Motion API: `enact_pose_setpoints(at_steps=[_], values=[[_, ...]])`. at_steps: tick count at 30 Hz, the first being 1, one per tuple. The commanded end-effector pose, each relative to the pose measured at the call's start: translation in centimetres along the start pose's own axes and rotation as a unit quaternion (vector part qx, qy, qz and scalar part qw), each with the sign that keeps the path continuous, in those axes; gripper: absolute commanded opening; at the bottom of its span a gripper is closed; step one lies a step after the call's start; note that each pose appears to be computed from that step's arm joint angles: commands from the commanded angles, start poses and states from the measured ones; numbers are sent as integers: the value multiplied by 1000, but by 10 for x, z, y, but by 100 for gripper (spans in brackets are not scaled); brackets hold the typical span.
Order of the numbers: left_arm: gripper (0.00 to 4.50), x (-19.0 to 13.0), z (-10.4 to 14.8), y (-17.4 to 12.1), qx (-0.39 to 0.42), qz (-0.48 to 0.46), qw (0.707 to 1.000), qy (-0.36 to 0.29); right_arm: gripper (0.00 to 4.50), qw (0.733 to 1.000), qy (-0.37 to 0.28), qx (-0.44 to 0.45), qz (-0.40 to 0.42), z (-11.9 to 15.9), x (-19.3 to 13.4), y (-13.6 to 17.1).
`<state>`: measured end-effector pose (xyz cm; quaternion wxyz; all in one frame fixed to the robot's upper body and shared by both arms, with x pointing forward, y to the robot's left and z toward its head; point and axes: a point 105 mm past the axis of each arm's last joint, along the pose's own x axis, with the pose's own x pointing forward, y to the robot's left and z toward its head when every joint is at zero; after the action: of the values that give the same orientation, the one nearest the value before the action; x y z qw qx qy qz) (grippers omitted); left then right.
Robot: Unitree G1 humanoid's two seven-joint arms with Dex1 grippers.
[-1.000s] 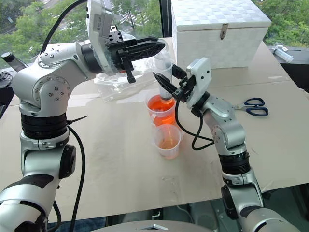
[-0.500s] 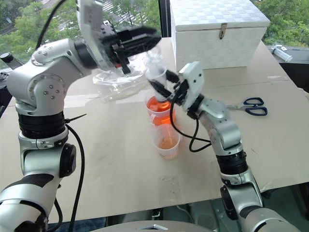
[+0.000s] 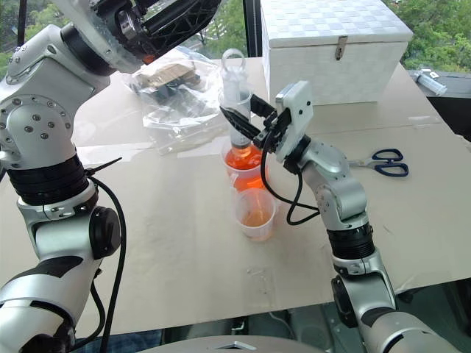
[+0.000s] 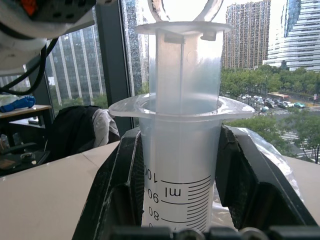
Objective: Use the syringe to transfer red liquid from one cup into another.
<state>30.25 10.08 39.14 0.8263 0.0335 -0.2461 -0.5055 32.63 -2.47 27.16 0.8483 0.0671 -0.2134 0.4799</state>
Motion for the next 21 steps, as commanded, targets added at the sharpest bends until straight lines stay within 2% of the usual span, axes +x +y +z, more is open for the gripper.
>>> enact_pose_setpoints(at_steps=[1,7,16,21], values=[[447,-15,6,8,32,27,999,-1,149,998,-52,8,21,34,0,7],[447,-36,-10,31,38,77,996,24,149,998,-51,11,24,38,-2,8],[447,-43,-18,34,42,84,995,35,149,990,-75,55,104,69,-17,31],[447,-37,-13,27,40,65,997,26,149,986,-52,67,142,71,-39,40]])
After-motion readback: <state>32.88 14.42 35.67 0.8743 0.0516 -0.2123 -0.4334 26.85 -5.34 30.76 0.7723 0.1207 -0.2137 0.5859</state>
